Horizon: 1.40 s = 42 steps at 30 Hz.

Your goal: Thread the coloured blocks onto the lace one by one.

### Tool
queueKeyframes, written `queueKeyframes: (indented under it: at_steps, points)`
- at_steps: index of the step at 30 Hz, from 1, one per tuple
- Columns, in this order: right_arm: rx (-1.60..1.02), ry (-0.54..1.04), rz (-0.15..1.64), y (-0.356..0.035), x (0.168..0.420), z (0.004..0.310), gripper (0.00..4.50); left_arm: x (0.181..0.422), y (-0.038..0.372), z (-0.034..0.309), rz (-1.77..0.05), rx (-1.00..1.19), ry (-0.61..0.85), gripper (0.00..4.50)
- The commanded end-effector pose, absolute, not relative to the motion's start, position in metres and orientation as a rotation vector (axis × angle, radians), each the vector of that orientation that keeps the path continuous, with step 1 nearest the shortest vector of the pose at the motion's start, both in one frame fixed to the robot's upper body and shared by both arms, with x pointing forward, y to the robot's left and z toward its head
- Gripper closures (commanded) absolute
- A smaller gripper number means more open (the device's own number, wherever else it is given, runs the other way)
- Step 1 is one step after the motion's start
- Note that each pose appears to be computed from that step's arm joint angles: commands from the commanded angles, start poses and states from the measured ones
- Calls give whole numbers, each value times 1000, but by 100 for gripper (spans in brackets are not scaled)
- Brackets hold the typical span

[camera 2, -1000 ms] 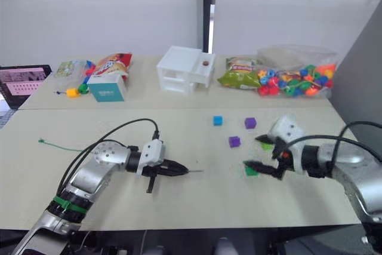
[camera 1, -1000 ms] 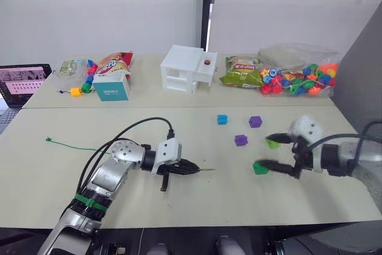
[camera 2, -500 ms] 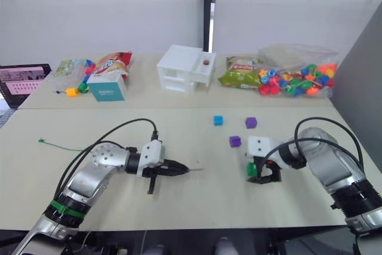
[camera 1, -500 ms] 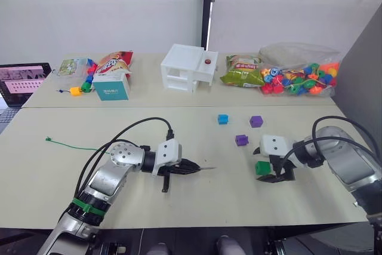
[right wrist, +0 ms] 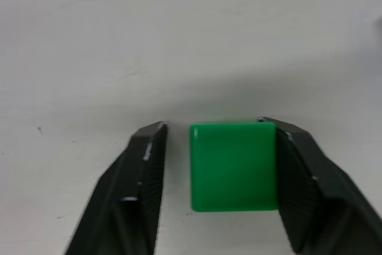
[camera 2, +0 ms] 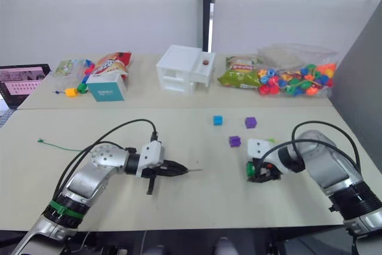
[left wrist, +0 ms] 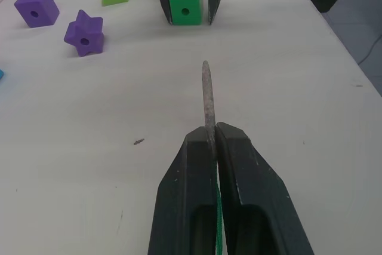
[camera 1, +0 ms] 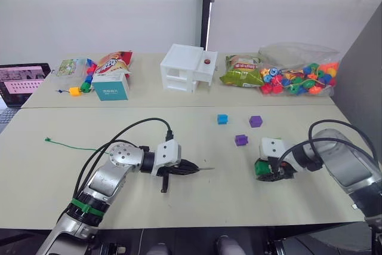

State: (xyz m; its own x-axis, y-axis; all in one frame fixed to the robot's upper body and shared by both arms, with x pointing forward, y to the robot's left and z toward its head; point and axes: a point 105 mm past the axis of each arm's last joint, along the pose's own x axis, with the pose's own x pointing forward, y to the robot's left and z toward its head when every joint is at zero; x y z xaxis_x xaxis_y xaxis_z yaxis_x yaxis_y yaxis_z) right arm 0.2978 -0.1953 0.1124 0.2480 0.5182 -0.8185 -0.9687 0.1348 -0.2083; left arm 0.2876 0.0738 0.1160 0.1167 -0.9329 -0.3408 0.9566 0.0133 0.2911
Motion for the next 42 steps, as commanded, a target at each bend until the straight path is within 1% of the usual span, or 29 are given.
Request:
queueKeyframes:
  at_steps: [1,4,8,12,14,20,22,24,28,36,42]
  points:
    - [-918,610,1154,-194,302,123,330,292,73,118,-1464,560,35,450]
    - [-917,590,1158,-188,302,125,330,293,74,115,-1460,578,37,450]
    - [-904,522,1216,-159,296,132,330,287,71,107,-1500,597,52,450]
    - [-892,503,1257,-129,289,124,330,287,70,104,-1507,607,58,450]
    - [-880,508,1238,-123,290,120,330,287,70,103,-1510,617,60,450]
    - [-829,534,1287,-109,273,112,330,289,59,100,-1538,602,45,450]
    - [-817,538,1296,-106,270,110,330,288,54,99,-1554,599,38,450]
    - [-823,549,1289,-107,270,106,330,289,50,96,-1559,641,46,450]
    - [-817,565,1275,-111,271,103,330,295,37,100,-1549,654,34,450]
    - [-808,592,1256,-121,273,101,330,288,30,101,-1571,640,18,450]
    - [-804,582,1257,-120,274,103,330,288,22,100,-1575,632,14,450]
